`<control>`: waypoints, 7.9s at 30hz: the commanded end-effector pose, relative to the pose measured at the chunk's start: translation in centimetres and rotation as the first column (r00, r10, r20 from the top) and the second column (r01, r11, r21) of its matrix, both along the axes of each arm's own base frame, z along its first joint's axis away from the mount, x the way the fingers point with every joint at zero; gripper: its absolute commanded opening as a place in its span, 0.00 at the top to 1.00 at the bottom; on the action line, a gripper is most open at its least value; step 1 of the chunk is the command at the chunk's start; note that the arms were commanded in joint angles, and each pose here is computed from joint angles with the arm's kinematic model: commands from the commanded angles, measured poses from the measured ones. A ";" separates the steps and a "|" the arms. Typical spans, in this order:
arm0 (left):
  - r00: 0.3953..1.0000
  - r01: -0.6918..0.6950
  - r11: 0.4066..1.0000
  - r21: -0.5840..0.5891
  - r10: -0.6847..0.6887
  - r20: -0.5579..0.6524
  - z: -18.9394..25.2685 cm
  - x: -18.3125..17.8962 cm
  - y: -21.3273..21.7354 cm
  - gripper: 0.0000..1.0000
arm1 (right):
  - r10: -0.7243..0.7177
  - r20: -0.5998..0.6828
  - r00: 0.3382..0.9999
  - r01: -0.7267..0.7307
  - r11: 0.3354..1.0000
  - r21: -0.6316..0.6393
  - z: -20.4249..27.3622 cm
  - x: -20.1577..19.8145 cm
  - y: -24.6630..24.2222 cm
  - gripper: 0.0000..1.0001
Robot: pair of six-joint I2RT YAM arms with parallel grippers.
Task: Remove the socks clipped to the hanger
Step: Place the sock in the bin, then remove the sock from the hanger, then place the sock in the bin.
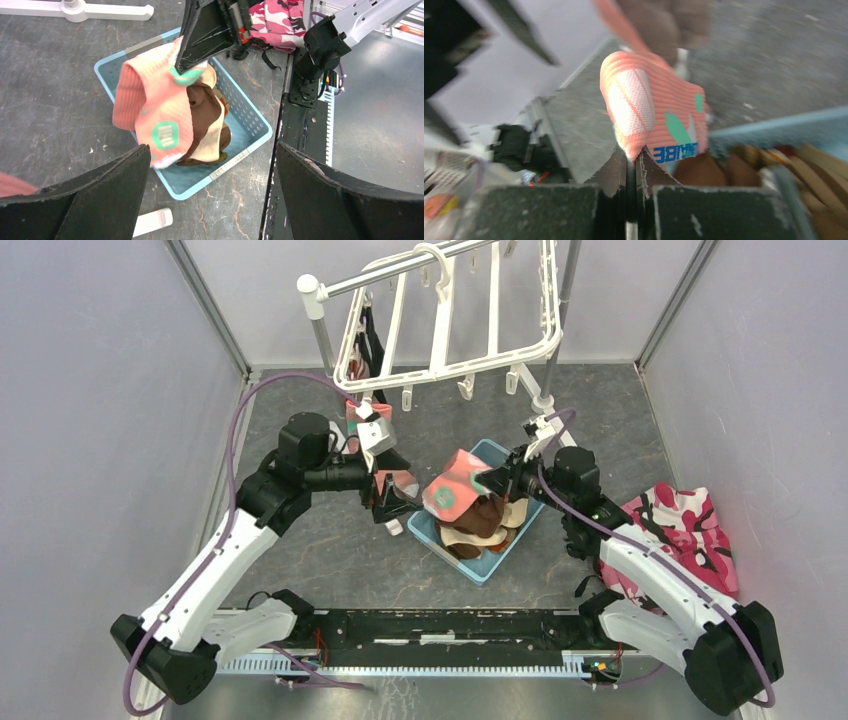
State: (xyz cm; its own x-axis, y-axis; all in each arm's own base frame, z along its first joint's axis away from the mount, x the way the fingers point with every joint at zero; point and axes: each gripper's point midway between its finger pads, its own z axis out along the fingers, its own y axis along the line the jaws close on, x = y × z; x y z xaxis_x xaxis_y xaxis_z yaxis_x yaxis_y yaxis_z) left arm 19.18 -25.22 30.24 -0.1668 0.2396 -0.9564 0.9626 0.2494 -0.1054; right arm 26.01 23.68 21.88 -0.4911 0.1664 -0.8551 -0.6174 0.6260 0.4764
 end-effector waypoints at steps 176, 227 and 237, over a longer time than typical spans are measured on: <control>0.885 -0.365 0.815 -0.450 0.154 -0.439 10.7 8.3 2.5 0.25 | 0.392 0.258 0.883 -0.461 0.826 0.324 10.5 -11.7 11.9 1.00; 0.925 -0.305 0.827 -0.472 0.139 -0.355 11.9 5.3 1.9 0.98 | -0.217 -0.012 0.976 0.204 0.933 -0.296 -7.0 0.1 -3.5 1.00; 0.924 -0.313 0.810 -0.497 0.139 -0.356 13.7 5.4 2.0 0.98 | -0.256 -0.078 0.964 0.185 0.849 -0.494 -14.6 3.0 -4.6 0.97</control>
State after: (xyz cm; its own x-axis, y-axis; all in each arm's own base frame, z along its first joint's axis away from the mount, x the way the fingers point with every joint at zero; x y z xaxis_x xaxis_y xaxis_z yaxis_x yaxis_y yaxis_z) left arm 25.90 -23.06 41.42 -0.4999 -0.3870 -0.7748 0.7251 0.3022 -0.6187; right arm 27.29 19.56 8.98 -0.6042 -0.0716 -0.7936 -0.4003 0.8884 0.2246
